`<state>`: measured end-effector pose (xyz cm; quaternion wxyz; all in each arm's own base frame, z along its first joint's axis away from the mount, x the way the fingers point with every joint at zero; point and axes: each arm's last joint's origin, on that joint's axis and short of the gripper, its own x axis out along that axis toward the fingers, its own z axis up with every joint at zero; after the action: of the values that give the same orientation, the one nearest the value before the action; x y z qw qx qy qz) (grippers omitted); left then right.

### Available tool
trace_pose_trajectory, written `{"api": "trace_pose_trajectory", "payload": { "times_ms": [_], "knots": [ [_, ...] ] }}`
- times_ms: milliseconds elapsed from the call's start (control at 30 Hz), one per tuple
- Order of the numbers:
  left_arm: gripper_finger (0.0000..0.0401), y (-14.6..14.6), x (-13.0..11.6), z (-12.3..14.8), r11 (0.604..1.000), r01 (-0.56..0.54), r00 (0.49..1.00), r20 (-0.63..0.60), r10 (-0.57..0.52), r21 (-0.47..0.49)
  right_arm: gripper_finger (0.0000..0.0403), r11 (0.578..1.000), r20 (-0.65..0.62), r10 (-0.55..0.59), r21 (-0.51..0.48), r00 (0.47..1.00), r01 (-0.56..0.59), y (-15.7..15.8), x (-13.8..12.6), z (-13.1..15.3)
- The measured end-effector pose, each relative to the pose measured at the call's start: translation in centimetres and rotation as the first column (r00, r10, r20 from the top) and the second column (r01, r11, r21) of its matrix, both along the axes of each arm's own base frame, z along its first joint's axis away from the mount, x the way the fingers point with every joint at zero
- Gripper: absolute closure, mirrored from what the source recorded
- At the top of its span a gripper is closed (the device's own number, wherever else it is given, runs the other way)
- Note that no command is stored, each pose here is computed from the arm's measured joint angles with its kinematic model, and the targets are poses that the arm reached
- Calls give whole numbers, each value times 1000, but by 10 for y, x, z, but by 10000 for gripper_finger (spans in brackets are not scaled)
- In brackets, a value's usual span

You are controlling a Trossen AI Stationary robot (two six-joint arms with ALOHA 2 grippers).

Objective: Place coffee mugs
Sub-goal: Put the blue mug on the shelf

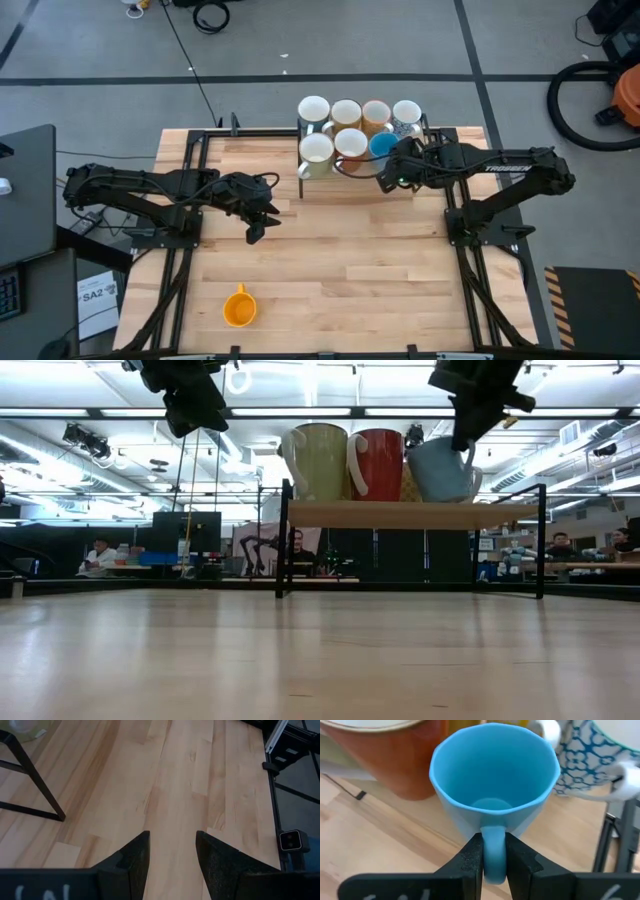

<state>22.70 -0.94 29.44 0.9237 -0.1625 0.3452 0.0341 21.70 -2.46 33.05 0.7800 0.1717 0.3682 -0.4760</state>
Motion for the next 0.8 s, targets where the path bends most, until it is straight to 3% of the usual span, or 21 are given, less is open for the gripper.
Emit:
{"api": "trace_pose_trajectory", "payload": {
  "times_ms": [167, 800],
  "knots": [
    [234, 0, 0, 0, 1000, 0, 1000, 0, 0, 0, 336, 999, 24, 32, 16, 999, -32, -5, 4, 1],
    [234, 0, 0, 0, 1000, 0, 1000, 0, 0, 0, 310, 1000, 28, -18, 24, 999, 18, -17, 3, 2]
  ]
}}
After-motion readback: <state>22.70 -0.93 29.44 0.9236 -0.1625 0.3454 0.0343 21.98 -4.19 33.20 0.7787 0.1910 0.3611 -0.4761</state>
